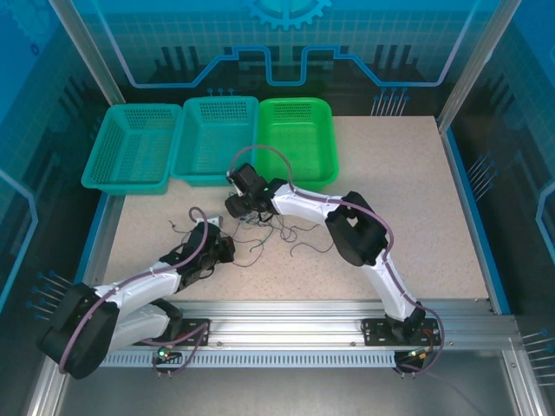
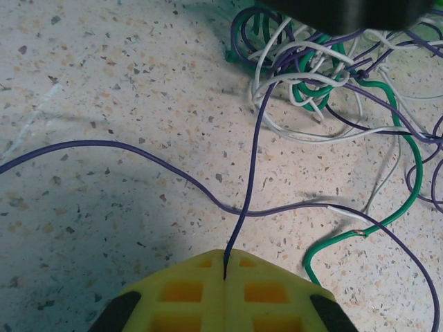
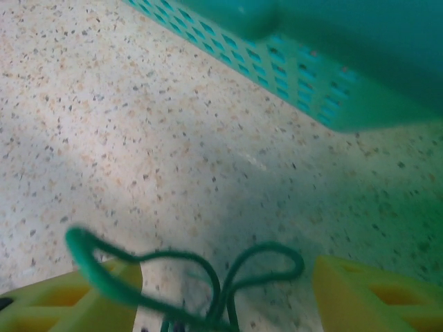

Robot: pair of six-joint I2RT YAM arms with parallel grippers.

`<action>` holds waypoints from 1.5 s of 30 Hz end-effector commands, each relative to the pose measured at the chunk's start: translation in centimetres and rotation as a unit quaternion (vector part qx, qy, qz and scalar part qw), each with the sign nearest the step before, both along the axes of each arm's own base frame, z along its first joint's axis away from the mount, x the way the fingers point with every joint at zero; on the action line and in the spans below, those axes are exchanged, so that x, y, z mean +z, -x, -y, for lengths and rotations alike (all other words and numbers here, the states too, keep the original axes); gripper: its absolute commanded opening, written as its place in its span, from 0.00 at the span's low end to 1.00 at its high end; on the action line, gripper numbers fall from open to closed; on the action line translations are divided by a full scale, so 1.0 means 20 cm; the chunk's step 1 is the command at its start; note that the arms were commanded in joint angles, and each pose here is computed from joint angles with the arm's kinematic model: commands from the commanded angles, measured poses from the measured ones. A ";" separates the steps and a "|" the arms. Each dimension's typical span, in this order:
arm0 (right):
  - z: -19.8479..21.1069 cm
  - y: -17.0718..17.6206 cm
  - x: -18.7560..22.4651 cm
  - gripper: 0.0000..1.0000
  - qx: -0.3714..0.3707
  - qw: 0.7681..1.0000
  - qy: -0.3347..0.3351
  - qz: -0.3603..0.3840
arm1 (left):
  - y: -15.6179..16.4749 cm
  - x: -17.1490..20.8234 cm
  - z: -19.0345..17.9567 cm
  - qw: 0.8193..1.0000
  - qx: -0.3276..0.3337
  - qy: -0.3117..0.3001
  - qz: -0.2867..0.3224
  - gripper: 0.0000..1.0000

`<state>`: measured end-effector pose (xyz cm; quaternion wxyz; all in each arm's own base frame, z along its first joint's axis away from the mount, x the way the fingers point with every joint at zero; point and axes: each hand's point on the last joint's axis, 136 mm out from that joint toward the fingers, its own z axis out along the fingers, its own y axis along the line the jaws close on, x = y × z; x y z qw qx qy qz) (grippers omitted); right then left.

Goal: Untangle the cables

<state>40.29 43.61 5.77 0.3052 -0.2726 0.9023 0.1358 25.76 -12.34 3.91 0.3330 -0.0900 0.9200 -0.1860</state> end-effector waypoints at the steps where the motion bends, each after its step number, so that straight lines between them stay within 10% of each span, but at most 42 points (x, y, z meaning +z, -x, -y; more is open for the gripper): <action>1: -0.05 -0.02 -0.09 0.54 0.006 1.000 0.014 -0.008 | 0.02 -0.01 -0.04 1.000 0.011 -0.013 -0.001 0.00; 7: -0.01 0.00 0.09 0.00 -0.007 1.000 -0.006 0.003 | 0.01 0.06 -0.09 0.999 0.035 -0.018 0.018 0.00; 18: 0.97 0.10 0.58 0.00 -0.226 0.966 -0.077 0.100 | -0.05 0.28 -0.24 0.994 0.082 -0.011 0.076 0.00; 33: 2.77 0.40 0.59 0.00 -0.659 0.733 -0.142 0.093 | -0.08 0.26 -0.29 0.993 0.097 -0.013 0.063 0.00; 45: 2.13 0.23 0.25 0.00 -0.503 0.850 -0.151 -0.037 | -0.21 0.64 -0.13 0.990 0.024 0.037 0.132 0.00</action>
